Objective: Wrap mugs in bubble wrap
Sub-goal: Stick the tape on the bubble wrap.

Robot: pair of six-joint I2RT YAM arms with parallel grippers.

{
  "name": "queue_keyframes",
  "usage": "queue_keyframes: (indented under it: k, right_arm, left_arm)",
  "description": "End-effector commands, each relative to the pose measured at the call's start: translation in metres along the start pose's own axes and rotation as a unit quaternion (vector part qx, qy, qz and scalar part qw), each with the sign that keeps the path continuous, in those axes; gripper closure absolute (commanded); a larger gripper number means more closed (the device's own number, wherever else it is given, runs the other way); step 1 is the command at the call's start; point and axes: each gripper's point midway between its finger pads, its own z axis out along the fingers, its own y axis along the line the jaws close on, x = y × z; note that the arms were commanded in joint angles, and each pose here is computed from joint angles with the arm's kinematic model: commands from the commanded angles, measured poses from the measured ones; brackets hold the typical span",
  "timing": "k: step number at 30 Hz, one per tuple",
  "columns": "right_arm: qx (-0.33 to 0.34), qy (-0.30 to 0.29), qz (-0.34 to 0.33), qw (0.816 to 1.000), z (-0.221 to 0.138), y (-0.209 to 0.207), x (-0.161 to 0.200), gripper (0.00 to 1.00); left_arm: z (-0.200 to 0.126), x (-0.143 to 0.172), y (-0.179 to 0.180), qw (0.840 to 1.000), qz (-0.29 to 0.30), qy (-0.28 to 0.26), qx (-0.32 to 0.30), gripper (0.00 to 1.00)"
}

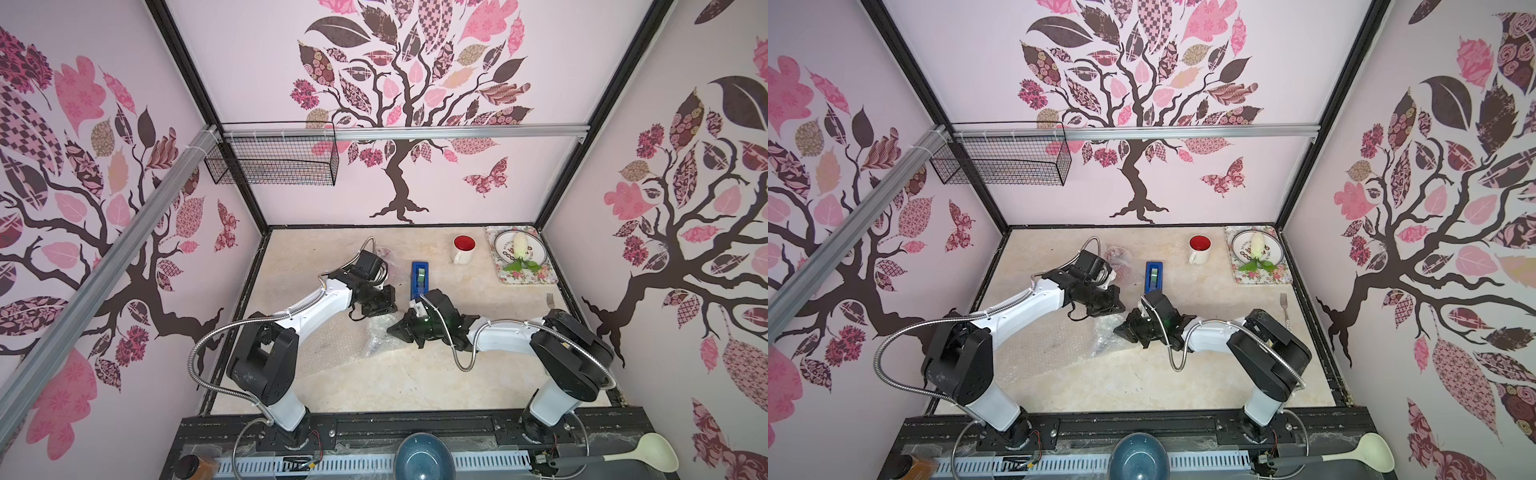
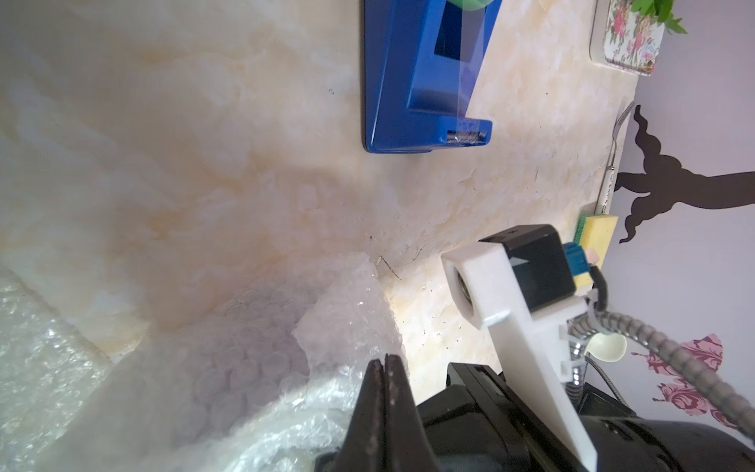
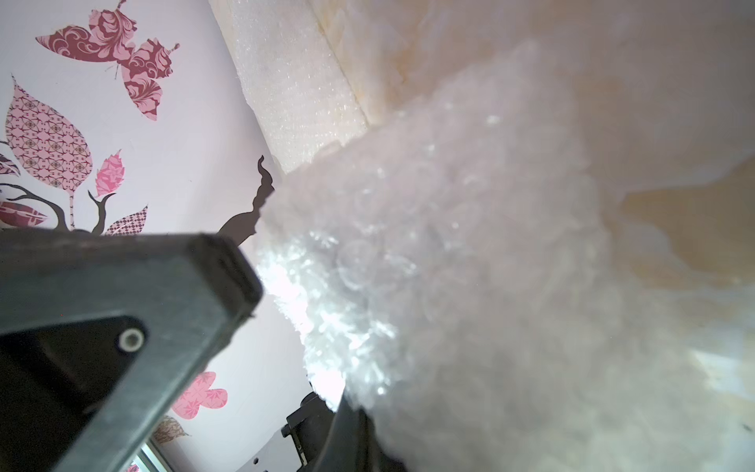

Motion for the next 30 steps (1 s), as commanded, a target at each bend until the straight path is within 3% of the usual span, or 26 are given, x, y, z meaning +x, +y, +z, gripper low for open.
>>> queue_keyframes:
  k: [1, 7, 13, 17, 20, 24, 30]
  right_arm:
    - [0.027, -0.006, 0.058, 0.998, 0.002, -0.018, -0.001, 1.0]
    - [0.025, -0.006, 0.055, 0.998, 0.001, -0.016, -0.002, 1.0]
    - [0.026, -0.008, 0.057, 0.998, -0.001, -0.018, -0.003, 1.0]
    - [0.025, -0.007, 0.057, 0.998, -0.001, -0.017, -0.003, 1.0]
    - [0.026, -0.005, 0.056, 0.998, -0.001, -0.018, -0.002, 1.0]
    - [0.025, -0.006, 0.056, 0.998, -0.002, -0.018, -0.004, 1.0]
    - [0.025, -0.004, 0.054, 0.998, -0.001, -0.017, -0.003, 1.0]
  left_arm:
    - [0.001, -0.013, -0.006, 1.0, 0.006, -0.016, 0.01, 1.0]
    - [-0.001, -0.023, -0.006, 1.0, 0.007, -0.025, 0.003, 1.0]
    - [-0.049, -0.036, -0.025, 0.997, 0.007, -0.074, 0.003, 1.0]
    - [-0.064, -0.03, -0.018, 0.996, 0.001, -0.086, -0.017, 0.91]
    - [-0.068, -0.013, -0.018, 0.998, -0.008, -0.064, -0.004, 0.92]
    - [-0.063, 0.012, -0.01, 0.999, -0.027, -0.028, 0.003, 1.0]
    - [-0.04, 0.027, -0.004, 0.999, -0.032, 0.024, 0.016, 1.0]
